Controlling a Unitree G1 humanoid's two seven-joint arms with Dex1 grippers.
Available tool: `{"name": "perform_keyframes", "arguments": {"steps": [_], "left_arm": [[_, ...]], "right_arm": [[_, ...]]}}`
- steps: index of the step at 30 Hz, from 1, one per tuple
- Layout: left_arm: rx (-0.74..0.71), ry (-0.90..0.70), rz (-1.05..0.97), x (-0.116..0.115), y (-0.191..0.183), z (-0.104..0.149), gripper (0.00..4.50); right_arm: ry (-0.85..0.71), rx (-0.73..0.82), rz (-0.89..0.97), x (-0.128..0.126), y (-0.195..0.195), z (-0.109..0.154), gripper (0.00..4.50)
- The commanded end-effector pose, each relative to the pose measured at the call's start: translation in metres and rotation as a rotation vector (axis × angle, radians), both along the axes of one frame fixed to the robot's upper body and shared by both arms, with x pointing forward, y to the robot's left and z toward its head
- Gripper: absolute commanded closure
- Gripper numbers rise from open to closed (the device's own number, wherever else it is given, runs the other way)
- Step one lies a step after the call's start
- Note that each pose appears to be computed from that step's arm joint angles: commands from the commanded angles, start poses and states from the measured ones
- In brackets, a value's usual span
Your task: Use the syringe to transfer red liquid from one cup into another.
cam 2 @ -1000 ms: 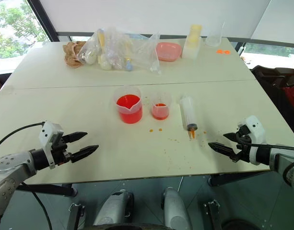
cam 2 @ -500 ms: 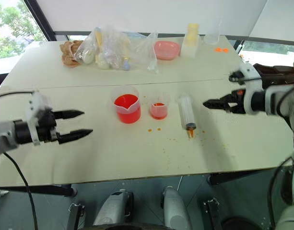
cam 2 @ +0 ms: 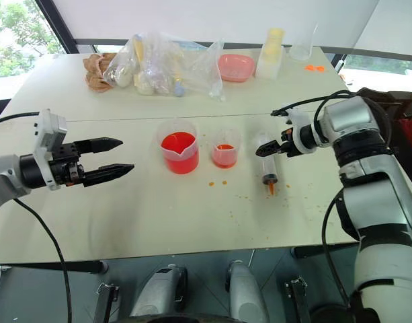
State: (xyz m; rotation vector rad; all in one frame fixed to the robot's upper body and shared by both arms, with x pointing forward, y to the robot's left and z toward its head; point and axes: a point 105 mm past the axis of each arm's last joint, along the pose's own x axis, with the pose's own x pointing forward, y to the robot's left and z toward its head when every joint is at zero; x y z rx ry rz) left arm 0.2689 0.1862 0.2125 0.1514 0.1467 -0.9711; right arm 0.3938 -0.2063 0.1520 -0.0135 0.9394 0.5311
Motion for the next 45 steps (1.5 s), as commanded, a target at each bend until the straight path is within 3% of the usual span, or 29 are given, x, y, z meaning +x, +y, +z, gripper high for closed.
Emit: {"name": "perform_keyframes", "arguments": {"steps": [1,3,9,10,14,16,19,22,25,29,33,45], "left_arm": [[0.008,-0.042,-0.003,-0.002,-0.004,0.005,0.24],[0.018,-0.042,0.004,-0.001,-0.004,0.002,0.24],[0.018,-0.051,0.021,0.0,-0.005,0.0,0.24],[0.02,-0.052,0.022,0.001,-0.005,0.0,0.24],[0.016,-0.063,0.041,0.004,-0.002,0.001,0.24],[0.006,-0.073,0.066,0.007,0.003,0.003,0.24],[-0.017,-0.079,0.103,0.012,0.013,0.008,0.24],[-0.048,-0.089,0.12,0.02,0.021,0.016,0.24],[-0.039,-0.105,0.162,0.034,0.032,0.016,0.24],[-0.019,-0.145,0.21,0.052,0.044,0.017,0.24],[-0.015,-0.214,0.226,0.063,0.047,0.028,0.24],[-0.038,-0.436,0.21,0.068,0.027,0.082,0.24]], "right_arm": [[-0.035,-0.034,0.011,0.011,0.004,0.0,0.04],[-0.037,-0.052,0.009,0.015,0.005,-0.006,0.04],[-0.008,-0.04,0.023,0.015,0.013,-0.017,2.8],[-0.001,-0.039,0.027,0.014,0.013,-0.018,3.07],[0.006,-0.009,-0.013,0.012,0.005,-0.014,3.08],[-0.105,0.046,-0.026,0.021,0.002,0.019,3.08],[-0.446,0.119,0.047,0.033,0.009,0.107,3.08],[-0.797,0.203,0.279,0.01,0.054,0.181,3.08],[-1.072,0.337,0.419,-0.021,0.1,0.212,3.08],[-1.227,0.61,0.452,-0.052,0.151,0.231,3.08],[-1.229,0.832,0.39,-0.05,0.181,0.221,3.08],[-1.245,0.7,0.494,-0.049,0.232,0.133,3.08]]}}
